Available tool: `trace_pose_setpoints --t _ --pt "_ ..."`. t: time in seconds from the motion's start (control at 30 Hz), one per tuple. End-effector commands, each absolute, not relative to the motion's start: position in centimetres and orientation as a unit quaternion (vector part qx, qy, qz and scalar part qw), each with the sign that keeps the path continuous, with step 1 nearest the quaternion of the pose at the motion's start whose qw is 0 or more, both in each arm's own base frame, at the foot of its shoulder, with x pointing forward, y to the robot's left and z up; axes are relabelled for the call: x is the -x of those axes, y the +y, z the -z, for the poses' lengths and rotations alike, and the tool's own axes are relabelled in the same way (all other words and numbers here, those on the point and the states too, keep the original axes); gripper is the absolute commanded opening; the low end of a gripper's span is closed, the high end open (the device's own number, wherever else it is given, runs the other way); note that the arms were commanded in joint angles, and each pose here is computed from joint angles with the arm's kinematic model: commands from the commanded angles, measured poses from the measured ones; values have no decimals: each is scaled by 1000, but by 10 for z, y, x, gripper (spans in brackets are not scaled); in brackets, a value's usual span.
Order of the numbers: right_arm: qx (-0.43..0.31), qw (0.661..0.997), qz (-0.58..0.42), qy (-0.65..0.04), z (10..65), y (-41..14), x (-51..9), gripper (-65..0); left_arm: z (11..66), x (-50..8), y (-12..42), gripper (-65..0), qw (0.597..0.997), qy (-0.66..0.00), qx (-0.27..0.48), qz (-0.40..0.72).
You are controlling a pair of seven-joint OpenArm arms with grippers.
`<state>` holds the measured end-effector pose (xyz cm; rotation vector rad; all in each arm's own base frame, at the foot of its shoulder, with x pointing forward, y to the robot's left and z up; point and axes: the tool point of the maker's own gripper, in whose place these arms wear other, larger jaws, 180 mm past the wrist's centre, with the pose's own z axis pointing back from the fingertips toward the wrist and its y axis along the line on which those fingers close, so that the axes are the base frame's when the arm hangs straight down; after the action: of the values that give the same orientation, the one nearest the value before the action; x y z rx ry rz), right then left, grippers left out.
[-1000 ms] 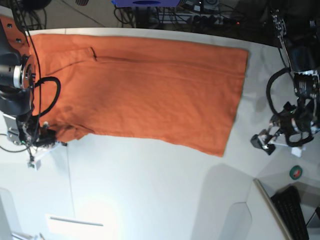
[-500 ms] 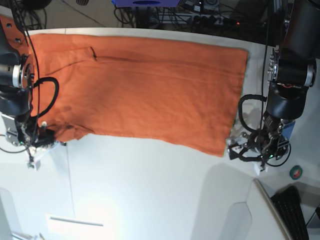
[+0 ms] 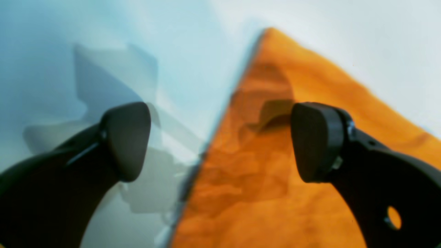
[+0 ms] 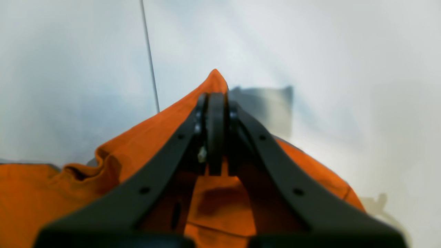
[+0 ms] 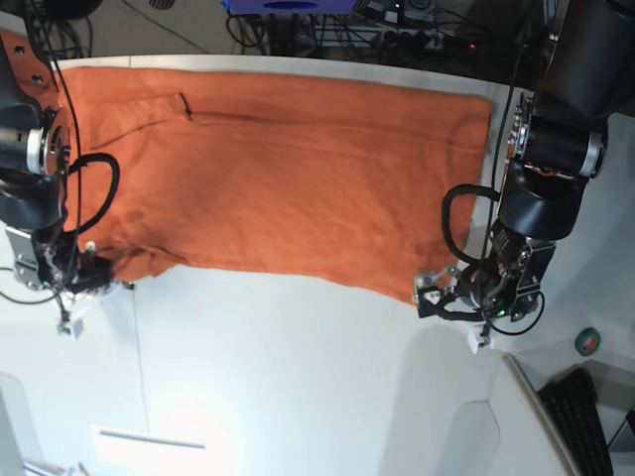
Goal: Layout the t-shirt on the table in an organized manner, then fold the t-shirt properly
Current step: 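Move the left gripper to the other hem corner and grasp it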
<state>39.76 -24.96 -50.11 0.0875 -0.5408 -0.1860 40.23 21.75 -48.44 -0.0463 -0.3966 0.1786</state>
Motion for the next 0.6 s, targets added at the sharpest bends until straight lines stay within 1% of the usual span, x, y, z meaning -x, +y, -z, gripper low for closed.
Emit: trace_pose_setpoints --t 0.0,0.03,0.07,0.1,0.23,0.3,0.4,0.5,0.57 --pt "-36 952 93 -288 485 -260 -413 -650 476 -411 215 -36 975 -203 33 -89" --pt "-36 952 93 -288 485 -260 -413 -650 481 -406 212 -41 975 -198 36 -91" --pt "-36 952 93 -288 485 -260 -413 -650 483 -403 211 -61 976 -196 37 -91" --pt "-35 952 93 -288 485 -261 -413 -650 485 -401 210 -94 976 -194 38 -92" --pt "-34 952 94 -288 485 -262 -413 -650 493 -391 211 -273 978 -184 36 -92" --pt "-34 952 94 -288 485 -262 -413 -650 495 -388 212 -344 978 -181 35 -93" --pt "-34 952 94 -288 485 -262 -413 -650 496 -387 213 -469 979 -178 35 -93" --pt "-34 952 94 -288 485 -262 -413 -650 496 -384 216 -650 980 -170 33 -93" --pt "-34 952 94 -288 485 -262 -413 -650 492 -386 219 -650 981 -170 32 -91"
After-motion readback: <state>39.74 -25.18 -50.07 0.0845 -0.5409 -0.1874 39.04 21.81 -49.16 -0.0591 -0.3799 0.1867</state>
